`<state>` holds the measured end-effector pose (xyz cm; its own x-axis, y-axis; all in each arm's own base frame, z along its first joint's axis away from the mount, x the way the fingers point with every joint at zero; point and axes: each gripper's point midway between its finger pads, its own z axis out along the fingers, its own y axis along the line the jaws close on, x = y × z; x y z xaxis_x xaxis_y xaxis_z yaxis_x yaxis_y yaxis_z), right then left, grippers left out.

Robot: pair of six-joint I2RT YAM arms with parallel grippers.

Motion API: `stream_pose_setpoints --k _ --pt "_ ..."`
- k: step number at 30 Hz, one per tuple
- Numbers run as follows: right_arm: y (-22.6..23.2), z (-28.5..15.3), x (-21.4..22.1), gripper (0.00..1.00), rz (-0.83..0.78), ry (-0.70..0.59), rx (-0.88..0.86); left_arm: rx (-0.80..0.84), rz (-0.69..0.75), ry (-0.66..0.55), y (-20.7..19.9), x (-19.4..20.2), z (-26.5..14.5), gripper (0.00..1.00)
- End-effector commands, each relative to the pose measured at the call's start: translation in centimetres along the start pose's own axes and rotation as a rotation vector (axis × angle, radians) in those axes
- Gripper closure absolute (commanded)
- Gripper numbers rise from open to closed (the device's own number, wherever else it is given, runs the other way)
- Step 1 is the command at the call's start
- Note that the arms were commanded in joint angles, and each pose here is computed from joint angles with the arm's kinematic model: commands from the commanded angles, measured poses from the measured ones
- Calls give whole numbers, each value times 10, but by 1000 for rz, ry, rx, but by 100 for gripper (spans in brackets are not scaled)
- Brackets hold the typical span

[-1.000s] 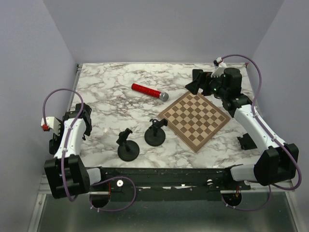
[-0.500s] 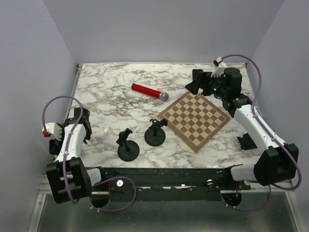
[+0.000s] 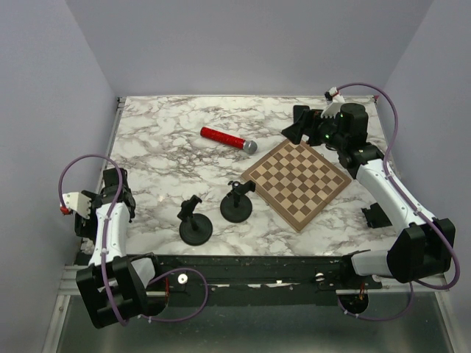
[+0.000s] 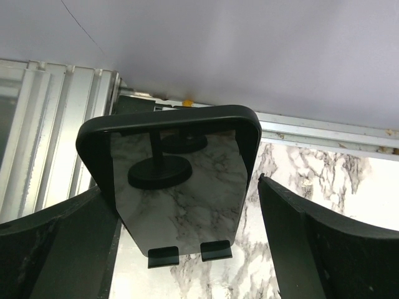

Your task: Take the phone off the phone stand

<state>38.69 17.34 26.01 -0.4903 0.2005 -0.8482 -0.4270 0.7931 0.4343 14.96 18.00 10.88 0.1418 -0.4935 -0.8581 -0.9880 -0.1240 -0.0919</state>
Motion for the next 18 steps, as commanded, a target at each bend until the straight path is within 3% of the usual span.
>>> stream_pose_setpoints --k 1,7,18 --pt "2 -2 -1 0 -24 -14 -3 -18 -2 24 -7 0 0 5" --pt "2 -2 0 0 -21 -13 0 -34 -6 25 -4 1 0 10" --pt "2 -1 0 0 -20 -10 -2 -64 -19 14 6 -6 -3 27"
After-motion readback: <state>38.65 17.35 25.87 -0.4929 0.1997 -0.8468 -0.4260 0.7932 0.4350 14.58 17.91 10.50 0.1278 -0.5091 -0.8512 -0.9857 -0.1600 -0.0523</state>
